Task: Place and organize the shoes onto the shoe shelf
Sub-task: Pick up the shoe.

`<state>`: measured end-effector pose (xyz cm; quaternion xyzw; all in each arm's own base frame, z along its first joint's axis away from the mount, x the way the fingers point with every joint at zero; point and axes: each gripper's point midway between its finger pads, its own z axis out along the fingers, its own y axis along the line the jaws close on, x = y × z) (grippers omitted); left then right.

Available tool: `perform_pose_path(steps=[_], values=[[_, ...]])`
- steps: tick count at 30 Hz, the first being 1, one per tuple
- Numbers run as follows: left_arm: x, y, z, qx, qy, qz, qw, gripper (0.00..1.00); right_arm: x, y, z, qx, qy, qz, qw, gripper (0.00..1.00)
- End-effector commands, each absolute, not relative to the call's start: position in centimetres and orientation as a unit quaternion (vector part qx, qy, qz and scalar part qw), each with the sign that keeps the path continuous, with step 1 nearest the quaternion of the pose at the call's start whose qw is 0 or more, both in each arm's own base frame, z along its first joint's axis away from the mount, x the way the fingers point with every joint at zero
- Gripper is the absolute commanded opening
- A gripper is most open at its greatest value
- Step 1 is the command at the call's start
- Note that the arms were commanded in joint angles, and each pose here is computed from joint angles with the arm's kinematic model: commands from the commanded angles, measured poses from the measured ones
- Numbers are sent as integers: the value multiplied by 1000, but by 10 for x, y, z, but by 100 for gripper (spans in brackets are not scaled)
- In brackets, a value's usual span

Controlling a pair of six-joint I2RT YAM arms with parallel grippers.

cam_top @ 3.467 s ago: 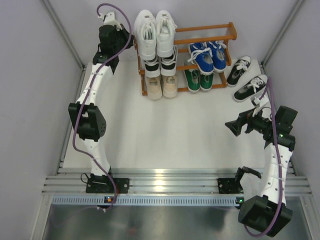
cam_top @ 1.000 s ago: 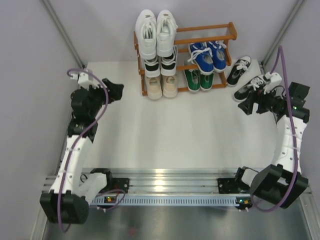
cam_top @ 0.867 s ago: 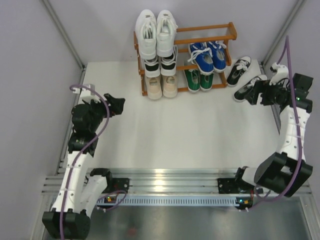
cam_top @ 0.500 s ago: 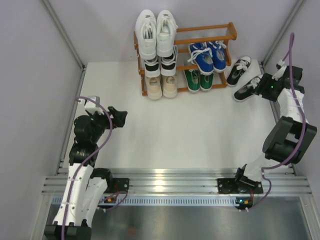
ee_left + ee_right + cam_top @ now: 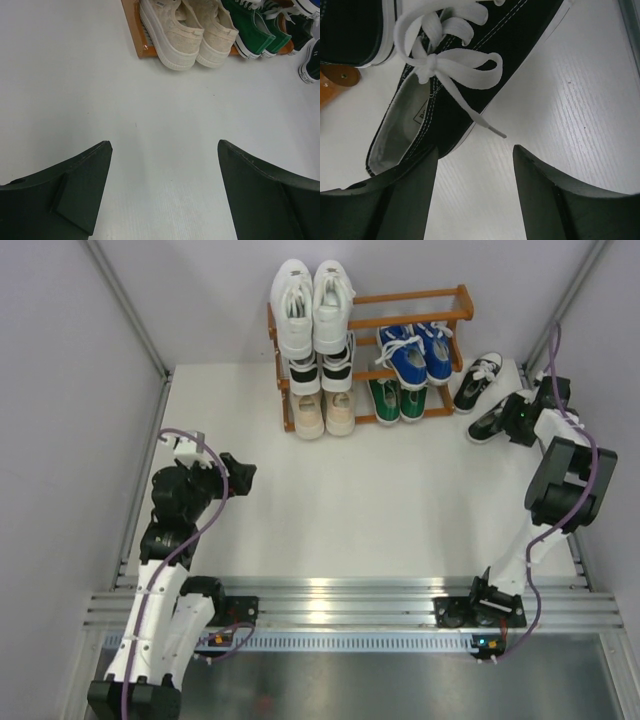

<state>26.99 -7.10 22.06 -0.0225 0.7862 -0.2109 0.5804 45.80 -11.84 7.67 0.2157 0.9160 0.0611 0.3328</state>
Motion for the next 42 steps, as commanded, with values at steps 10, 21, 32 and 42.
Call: perform_pose_path(steps=[10,21,32,42], values=[[276,-67,215,-21,794,-194,576,91,492,-112,100,224,890,98,386,62],[276,-69,215,-17,794,-198,574,91,481,-109,146,249,861,93,434,63],[277,-69,213,-19,797,-198,570,91,498,-105,100,288,869,111,387,60],[279,-67,209,-21,802,-194,565,91,522,-97,79,274,874,111,385,56]])
